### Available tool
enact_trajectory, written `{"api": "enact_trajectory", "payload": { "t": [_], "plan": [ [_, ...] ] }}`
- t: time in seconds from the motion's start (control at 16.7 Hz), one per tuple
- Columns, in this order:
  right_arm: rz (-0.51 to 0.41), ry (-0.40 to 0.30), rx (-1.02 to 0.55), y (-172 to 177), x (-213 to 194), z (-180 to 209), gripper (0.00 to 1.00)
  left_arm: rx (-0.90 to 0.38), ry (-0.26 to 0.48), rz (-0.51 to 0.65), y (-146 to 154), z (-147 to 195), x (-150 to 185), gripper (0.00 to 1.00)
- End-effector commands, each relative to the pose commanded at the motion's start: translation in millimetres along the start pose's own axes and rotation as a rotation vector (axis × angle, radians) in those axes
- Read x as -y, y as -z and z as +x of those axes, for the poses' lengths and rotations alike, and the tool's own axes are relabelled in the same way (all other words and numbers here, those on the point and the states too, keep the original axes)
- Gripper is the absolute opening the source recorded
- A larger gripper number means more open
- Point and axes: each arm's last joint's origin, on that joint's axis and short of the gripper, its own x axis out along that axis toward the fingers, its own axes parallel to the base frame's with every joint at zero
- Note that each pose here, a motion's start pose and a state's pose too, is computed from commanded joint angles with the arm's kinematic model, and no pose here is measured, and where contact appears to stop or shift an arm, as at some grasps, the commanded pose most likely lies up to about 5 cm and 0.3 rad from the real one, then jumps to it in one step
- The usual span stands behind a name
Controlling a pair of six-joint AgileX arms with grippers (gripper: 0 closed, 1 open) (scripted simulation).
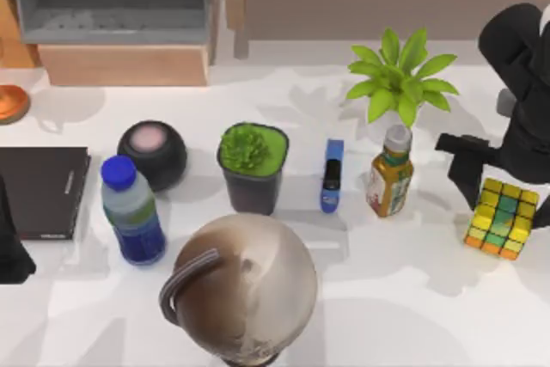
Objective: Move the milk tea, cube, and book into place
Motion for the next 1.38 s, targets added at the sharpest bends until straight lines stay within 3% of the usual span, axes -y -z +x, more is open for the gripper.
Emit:
{"api": "enact_trajectory", "payload": {
  "t": [0.54, 0.72, 0.9, 1.08, 1.2, 1.38],
  "plan": [
    [-0.03, -0.027, 0.012, 0, -7, -12, 0.0, 0.0, 0.0, 0.0, 0, 0, 0, 1.0],
    [-0.019, -0.126, 0.093, -18, 6, -29, 0.0, 0.0, 0.0, 0.0, 0, 0, 0, 1.0],
    [-0.015, -0.32, 0.328, -51, 37, -75, 0.0, 0.0, 0.0, 0.0, 0, 0, 0, 1.0],
    [-0.054, -0.477, 0.716, -78, 82, -138, 0.0, 0.0, 0.0, 0.0, 0, 0, 0, 1.0],
    [-0.11, -0.513, 1.004, -86, 109, -179, 0.0, 0.0, 0.0, 0.0, 0, 0, 0, 1.0],
    [-0.204, -0.471, 1.341, -91, 137, -219, 0.0, 0.0, 0.0, 0.0, 0, 0, 0, 1.0]
  ]
}}
